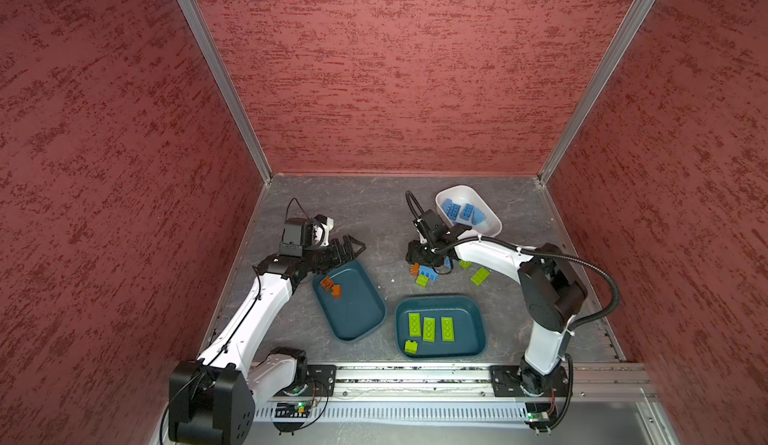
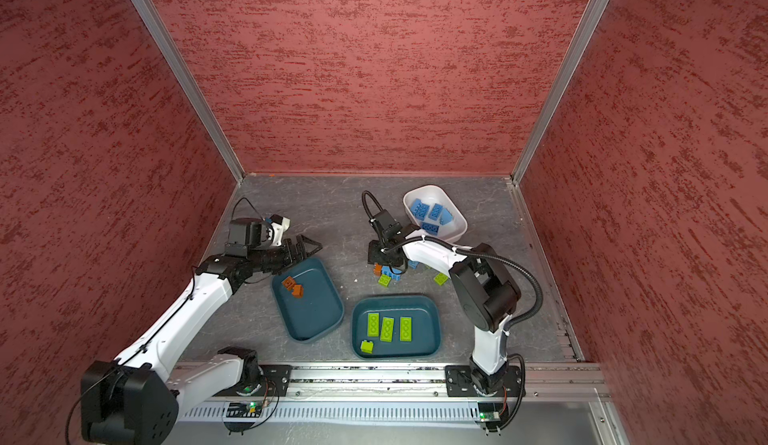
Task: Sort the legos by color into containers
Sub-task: 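Lower the right gripper onto an orange brick in the pile and grasp it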
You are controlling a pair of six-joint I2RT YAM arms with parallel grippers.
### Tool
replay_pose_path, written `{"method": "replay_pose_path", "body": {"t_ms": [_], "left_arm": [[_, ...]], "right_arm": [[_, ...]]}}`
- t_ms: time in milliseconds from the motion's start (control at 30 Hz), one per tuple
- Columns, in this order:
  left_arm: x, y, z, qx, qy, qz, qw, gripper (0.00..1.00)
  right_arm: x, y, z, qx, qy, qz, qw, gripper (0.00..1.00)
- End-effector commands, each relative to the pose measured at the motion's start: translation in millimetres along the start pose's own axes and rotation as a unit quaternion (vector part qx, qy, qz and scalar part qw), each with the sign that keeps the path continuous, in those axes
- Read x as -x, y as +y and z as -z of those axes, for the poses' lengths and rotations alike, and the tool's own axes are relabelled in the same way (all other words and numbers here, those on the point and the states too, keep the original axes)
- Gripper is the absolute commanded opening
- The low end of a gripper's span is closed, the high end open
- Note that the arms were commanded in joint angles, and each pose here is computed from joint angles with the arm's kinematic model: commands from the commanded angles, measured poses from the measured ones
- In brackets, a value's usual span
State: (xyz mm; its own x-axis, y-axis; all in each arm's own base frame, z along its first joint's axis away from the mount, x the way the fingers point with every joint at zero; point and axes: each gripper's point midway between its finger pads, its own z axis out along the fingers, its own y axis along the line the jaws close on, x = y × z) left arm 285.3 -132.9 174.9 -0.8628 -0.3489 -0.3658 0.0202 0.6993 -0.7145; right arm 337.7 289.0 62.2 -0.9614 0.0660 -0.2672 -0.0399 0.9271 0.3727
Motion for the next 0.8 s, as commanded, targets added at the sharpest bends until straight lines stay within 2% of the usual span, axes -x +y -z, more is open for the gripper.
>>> {"method": "replay_pose_path", "body": {"t_ms": [0, 567, 767], "left_arm": [[4, -4, 4, -0.015, -0.013, -0.016, 1.0, 1.0], [-6, 2, 7, -0.012, -0.003, -0.008, 1.0, 0.99], [-9, 4, 6, -0.01, 0.001, -0.007, 1.0, 1.0]], "right_arm": [[4, 0, -3, -0.012, -0.001, 0.008, 1.0, 0.58], [-12, 20, -20, -0.001, 0.034, 0.052, 0.998, 0.49], [-20, 13, -24, -0.038, 0.04, 0.073, 0.996, 0.47]]}}
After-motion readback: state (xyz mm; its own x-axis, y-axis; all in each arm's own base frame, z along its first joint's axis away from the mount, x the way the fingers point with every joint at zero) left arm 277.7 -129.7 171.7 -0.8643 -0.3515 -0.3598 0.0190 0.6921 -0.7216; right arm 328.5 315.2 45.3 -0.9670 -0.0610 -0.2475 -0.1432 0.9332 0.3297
